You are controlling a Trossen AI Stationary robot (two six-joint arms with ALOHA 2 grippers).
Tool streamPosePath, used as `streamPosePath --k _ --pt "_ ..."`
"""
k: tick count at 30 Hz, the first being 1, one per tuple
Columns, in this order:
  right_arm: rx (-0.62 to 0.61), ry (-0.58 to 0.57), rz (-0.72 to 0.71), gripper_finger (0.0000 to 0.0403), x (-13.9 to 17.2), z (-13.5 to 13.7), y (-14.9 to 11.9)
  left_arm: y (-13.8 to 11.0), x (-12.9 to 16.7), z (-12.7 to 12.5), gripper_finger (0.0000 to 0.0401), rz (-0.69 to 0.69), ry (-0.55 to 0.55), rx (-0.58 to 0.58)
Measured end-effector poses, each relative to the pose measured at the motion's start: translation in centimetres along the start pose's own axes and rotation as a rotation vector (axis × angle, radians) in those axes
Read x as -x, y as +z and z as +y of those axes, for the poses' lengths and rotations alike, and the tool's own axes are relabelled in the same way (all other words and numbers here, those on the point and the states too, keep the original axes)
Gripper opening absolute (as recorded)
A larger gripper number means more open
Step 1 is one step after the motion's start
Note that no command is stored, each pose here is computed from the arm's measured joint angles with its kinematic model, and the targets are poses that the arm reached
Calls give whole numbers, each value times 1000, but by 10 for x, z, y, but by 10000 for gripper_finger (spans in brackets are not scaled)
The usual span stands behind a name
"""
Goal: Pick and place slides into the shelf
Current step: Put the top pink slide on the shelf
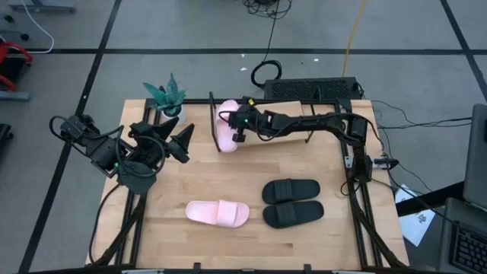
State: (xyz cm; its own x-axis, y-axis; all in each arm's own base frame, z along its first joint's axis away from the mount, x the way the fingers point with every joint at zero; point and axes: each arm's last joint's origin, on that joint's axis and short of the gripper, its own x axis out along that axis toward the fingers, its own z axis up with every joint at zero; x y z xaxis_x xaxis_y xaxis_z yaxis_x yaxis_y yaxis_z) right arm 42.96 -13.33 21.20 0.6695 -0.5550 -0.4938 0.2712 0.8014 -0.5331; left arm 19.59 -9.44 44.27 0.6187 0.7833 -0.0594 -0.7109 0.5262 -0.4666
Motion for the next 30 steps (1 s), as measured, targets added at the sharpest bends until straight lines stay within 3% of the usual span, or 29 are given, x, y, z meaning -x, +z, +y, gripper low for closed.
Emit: streamPosePath --k 15,30 --pt "-9 47 22 2 -19 11 -14 0 0 0 347 10 -5 0" --pt "15 -6 39 4 -26 8 -19 -1 0 0 347 21 -11 0"
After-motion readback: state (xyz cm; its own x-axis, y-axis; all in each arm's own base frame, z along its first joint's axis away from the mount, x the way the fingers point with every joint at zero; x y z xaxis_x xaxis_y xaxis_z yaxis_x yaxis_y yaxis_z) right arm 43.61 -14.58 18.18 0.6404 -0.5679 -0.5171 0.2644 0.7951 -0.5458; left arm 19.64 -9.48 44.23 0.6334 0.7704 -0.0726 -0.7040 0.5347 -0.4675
